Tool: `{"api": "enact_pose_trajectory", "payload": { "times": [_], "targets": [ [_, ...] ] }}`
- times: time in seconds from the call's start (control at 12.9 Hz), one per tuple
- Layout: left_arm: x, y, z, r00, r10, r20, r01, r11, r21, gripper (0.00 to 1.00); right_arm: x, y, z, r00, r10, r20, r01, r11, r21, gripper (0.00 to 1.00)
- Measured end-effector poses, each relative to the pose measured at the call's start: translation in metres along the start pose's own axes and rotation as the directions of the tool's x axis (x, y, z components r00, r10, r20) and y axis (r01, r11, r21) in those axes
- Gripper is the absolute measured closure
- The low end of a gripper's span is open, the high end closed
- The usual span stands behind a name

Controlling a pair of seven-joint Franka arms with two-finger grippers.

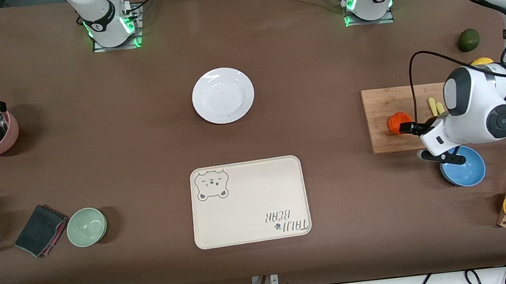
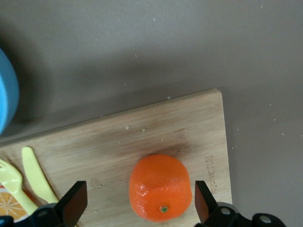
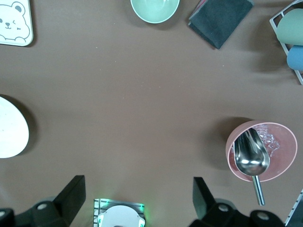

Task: Place orange and plate with both arms
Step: 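Reach the left gripper down to the orange on the cutting board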

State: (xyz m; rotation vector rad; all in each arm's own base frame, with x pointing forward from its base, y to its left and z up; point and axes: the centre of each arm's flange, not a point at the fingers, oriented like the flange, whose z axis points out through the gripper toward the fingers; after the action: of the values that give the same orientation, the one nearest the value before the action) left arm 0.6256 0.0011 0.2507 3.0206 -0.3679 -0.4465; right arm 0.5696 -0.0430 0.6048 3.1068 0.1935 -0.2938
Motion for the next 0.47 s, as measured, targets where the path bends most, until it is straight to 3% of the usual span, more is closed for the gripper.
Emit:
{"api": "enact_pose_trajectory", "payload": {
  "times": [0.47],
  "targets": [
    [-0.022, 0.007, 0.045, 1.000, -0.026, -0.011, 0.026, 1.000, 0.005, 0.00, 0.000, 0.000, 0.000, 1.000, 0.001, 0.001, -0.001, 1.000, 0.000, 0.00]
  ]
}}
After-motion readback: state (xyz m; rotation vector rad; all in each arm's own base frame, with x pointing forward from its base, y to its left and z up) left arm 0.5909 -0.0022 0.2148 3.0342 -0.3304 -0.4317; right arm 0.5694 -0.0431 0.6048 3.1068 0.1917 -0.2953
